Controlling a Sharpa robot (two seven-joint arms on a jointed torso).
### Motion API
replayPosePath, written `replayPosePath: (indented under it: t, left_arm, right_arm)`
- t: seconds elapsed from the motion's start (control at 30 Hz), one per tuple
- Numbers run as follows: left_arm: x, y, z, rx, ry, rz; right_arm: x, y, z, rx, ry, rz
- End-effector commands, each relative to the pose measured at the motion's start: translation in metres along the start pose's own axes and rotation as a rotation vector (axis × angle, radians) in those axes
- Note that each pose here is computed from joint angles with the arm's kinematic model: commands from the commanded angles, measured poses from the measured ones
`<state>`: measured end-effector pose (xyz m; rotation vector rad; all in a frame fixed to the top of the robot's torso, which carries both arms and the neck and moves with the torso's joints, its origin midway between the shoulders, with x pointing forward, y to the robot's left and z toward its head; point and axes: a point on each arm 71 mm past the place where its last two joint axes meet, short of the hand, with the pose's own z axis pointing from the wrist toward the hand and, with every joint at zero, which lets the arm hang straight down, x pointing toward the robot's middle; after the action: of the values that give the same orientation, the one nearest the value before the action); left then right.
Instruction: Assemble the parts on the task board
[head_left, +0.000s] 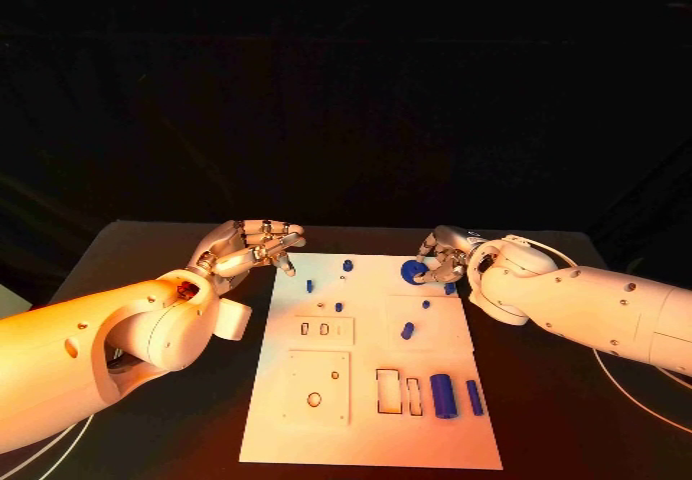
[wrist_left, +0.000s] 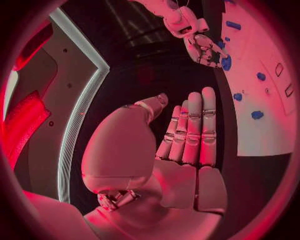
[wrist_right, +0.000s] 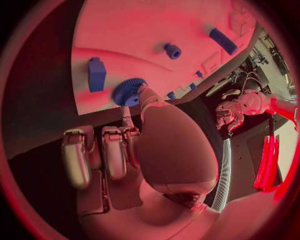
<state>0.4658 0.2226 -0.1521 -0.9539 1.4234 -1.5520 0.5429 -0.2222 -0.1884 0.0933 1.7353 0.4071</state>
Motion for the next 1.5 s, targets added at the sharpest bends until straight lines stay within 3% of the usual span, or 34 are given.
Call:
replayPosePath:
  t: [0.03,0.6,0.93,1.17,1.5]
  left_arm:
    - [0.0022,-0.0010,0.0006,0.004,0.018,-0.010]
    - [0.0015,-0.0001,0.0011,-0.004,0.019,-0.010]
    - [0.0012,-0.0001,0.0009,-0.005,0.020,-0.011]
    - [0.0017,0.0000,0.0011,-0.004,0.023,-0.012]
    - [0.0042,0.0001,0.0021,-0.003,0.030,-0.015]
  right_arm:
    - [0.003,0.000,0.001,0.011,0.017,-0.008]
    - [0.003,0.008,0.002,0.020,-0.039,-0.036]
    - [-0.001,0.022,-0.005,-0.034,-0.158,-0.071]
    - [0.000,0.052,-0.018,-0.123,-0.225,-0.087]
    - [0.014,0.112,-0.030,-0.276,-0.228,-0.101]
